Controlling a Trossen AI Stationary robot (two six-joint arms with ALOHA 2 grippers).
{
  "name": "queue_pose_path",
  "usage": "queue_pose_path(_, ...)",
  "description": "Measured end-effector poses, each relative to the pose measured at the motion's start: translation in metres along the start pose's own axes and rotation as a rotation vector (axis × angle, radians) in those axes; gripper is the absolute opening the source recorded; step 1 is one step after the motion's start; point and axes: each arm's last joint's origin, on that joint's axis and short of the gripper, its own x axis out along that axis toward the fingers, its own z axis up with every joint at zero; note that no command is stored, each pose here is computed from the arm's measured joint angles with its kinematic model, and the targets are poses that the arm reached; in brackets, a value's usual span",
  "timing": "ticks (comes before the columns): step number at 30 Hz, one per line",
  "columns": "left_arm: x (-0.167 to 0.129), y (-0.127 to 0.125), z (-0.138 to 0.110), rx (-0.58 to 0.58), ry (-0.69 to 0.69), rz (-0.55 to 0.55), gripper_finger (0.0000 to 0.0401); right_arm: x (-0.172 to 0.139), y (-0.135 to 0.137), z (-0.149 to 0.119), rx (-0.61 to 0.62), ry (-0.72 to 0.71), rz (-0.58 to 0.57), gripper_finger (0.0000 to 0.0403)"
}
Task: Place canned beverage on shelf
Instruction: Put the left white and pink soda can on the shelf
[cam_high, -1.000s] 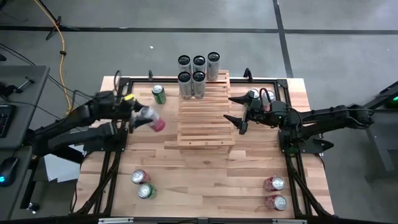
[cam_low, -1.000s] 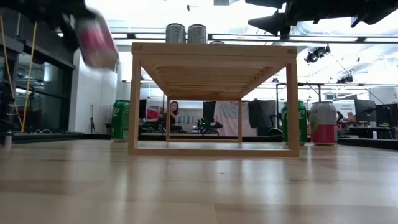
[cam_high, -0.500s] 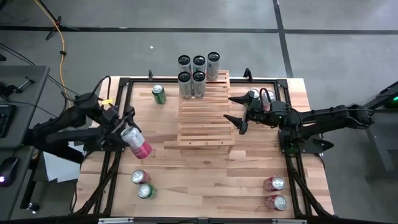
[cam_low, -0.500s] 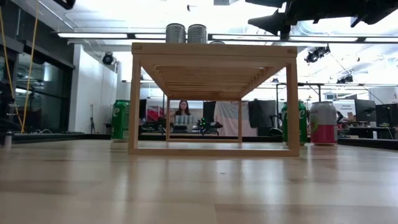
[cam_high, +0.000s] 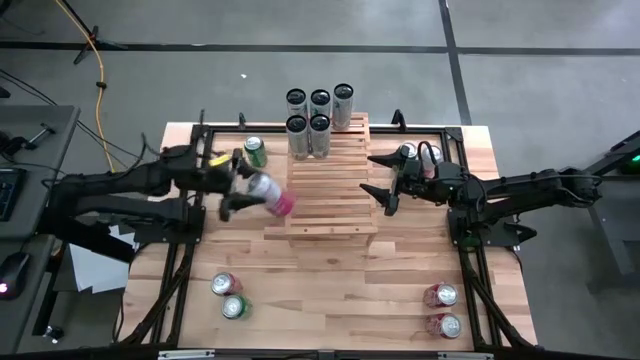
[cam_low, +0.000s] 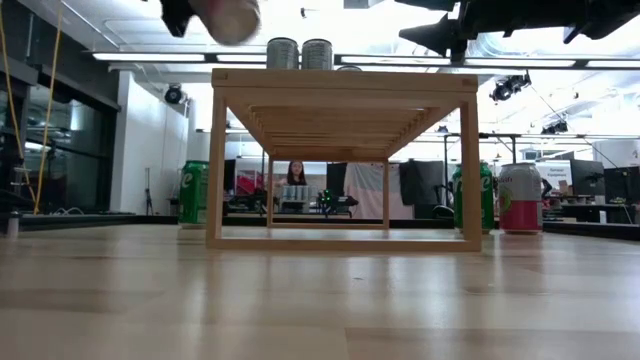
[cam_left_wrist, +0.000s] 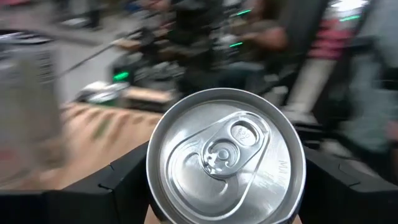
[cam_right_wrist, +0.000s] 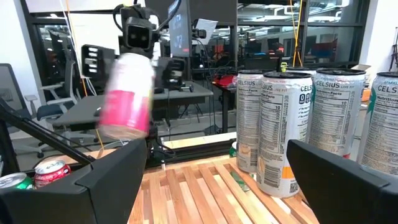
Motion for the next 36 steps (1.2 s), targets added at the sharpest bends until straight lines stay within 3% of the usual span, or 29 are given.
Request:
queue_pose_path(5,0.029,0.001,0.011,0.005,0.122,0.209,0.0285,0.000,0.000,0.000,-0.002,0.001,0.000,0.0374)
queue_pose_path(14,0.078,0.002,0.027,0.145,0.272,0.487,0.0285,0.000,0.000,0.000,0.000,0.000,0.000,0.0374)
queue_pose_path(21,0.099,0.006,0.026,0.212,0.333,0.554,0.0285,0.000,0.000,0.000,-0.001,0.000,0.000,0.0374)
queue_pose_path(36,0.106,0.027,0.020,0.195,0.386,0.621,0.0296,0.000,0.000,0.000,-0.001,0.000,0.000,0.0374)
